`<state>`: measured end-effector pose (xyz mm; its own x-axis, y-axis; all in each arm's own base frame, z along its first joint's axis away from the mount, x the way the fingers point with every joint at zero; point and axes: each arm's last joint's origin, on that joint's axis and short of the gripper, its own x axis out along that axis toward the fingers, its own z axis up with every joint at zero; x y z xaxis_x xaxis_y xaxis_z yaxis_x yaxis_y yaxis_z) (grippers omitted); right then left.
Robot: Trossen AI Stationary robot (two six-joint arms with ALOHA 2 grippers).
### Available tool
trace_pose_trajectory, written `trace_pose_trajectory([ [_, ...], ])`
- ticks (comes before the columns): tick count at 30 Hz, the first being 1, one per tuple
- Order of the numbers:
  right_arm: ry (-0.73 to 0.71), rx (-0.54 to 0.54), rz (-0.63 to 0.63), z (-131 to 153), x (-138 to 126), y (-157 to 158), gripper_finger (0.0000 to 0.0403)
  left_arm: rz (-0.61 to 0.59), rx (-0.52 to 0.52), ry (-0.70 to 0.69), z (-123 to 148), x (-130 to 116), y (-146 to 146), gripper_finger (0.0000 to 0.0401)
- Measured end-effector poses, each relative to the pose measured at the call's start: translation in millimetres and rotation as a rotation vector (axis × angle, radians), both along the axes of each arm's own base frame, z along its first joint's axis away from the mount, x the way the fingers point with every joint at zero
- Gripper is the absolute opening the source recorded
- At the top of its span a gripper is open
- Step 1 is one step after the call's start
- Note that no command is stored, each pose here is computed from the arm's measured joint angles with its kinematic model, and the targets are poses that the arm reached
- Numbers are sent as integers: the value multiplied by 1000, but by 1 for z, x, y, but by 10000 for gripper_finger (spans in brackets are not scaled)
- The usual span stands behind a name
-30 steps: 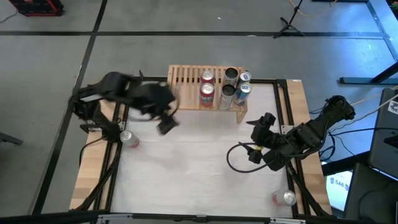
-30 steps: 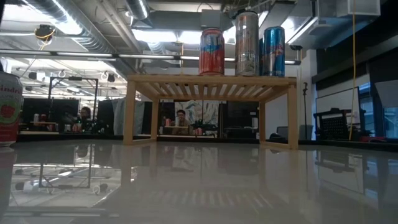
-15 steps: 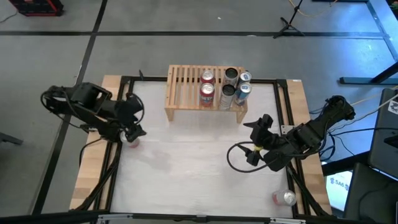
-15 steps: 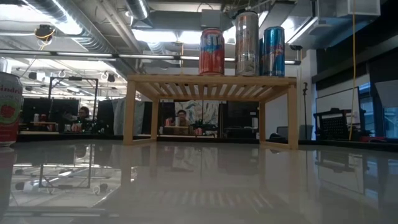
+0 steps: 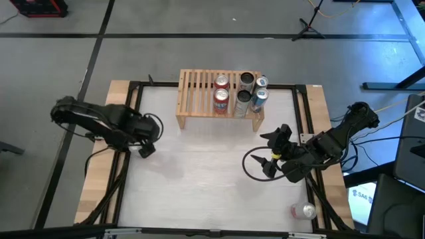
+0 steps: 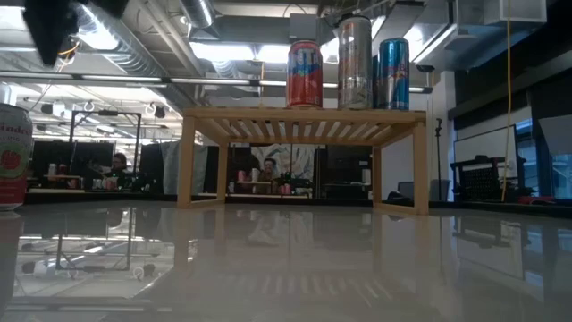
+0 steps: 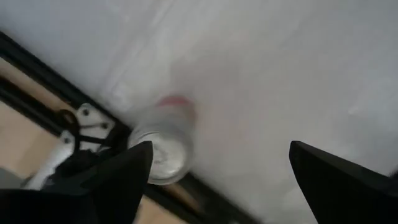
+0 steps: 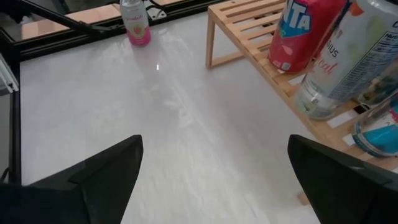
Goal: Place canned beverage on shelf
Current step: Put the top pink soda can on the shelf
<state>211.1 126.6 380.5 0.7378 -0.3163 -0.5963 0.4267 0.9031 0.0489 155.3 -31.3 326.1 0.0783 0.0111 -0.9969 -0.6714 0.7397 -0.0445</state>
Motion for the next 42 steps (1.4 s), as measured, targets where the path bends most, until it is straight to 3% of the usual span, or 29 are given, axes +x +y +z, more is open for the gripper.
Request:
trace_pose_trajectory([
  [5,6,2,6,0,0,0,390,-141,9,135,-32,-4,3,368],
  [13,2,7,3,0,0,0,390,-229,13,194,-48,-10,14,368],
  [24,-34,47,-12,1,4,3,390,-262,-77,359,-88,-24,17,368],
  [30,-52,42,-23,2,4,3,390,-307,-99,373,-95,-25,17,365],
  [42,-42,43,-11,1,4,3,390,-441,-57,347,-95,-23,18,266],
])
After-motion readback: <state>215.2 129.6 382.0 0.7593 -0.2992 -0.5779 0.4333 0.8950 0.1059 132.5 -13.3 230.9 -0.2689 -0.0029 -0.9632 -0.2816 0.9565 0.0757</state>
